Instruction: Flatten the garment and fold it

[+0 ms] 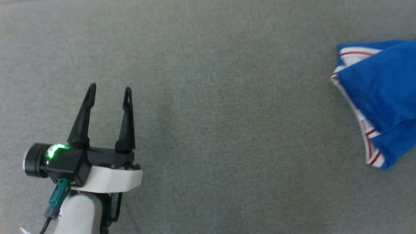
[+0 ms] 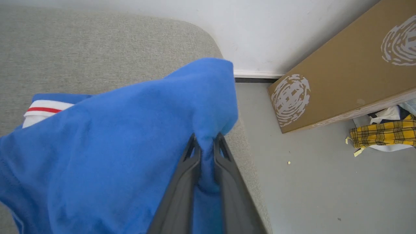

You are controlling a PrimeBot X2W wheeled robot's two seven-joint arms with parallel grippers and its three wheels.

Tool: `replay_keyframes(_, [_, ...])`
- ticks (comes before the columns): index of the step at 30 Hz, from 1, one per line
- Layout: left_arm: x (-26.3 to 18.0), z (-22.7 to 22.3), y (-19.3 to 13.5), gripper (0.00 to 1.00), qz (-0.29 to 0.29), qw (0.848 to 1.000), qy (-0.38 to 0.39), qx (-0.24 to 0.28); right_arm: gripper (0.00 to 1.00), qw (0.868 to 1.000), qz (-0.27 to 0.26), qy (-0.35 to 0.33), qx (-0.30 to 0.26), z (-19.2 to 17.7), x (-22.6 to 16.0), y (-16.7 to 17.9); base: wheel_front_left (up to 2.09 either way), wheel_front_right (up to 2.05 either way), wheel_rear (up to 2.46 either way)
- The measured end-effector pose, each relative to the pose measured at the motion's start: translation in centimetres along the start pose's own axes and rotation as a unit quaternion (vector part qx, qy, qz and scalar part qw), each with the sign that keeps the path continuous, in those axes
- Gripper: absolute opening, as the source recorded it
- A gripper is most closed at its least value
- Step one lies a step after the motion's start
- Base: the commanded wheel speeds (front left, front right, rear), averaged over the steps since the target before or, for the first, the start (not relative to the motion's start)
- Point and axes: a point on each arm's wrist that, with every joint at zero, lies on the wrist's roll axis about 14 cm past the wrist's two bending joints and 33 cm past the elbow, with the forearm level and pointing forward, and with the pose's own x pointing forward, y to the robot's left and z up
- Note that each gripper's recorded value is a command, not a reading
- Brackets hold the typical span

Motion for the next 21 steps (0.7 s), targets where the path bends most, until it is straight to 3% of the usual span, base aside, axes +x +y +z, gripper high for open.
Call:
replay_keyframes(7, [1.8,-3.1,-0.1,1.00,-0.011,1.000,0.023,0.007,0.00,0.997,-0.064,0.034,-0.011,-3.1,3.1,-3.9,0.00,0.00,0.00])
replay_keyframes(14, [2.1,-5.5,0.1,1.00,-0.010,0.999,0.041,0.013,0.00,0.994,-0.087,0.060,0.010,-5.8,5.9,-4.3,0.00,0.00,0.00])
replay_keyframes(15, [2.1,-5.7,0.1,1.00,-0.008,0.999,0.042,0.013,0.11,0.993,-0.091,0.068,0.011,-6.4,6.1,-4.3,0.00,0.00,0.00])
replay_keyframes(16, [2.2,-5.7,0.1,1.00,-0.006,0.999,0.041,0.012,0.40,0.992,-0.096,0.077,0.013,-7.0,6.2,-4.5,0.00,0.00,0.00])
replay_keyframes(17, [2.2,-5.8,0.1,1.00,-0.006,0.999,0.040,0.011,0.51,0.991,-0.101,0.086,0.013,-7.5,6.2,-4.8,0.00,0.00,0.00])
replay_keyframes(18, [2.2,-5.7,0.1,1.00,-0.006,0.999,0.040,0.010,0.86,0.990,-0.104,0.094,0.010,-7.9,6.2,-4.9,0.00,0.00,0.00])
replay_keyframes(19, [2.2,-5.6,0.1,1.00,-0.005,0.999,0.039,0.009,1.00,0.989,-0.107,0.101,0.011,-8.2,6.1,-5.1,0.00,0.00,0.00])
replay_keyframes(21, [2.2,-4.9,0.1,1.00,-0.004,1.000,0.028,0.005,1.00,0.988,-0.113,0.104,0.014,-8.4,5.9,-5.4,0.00,0.00,0.00])
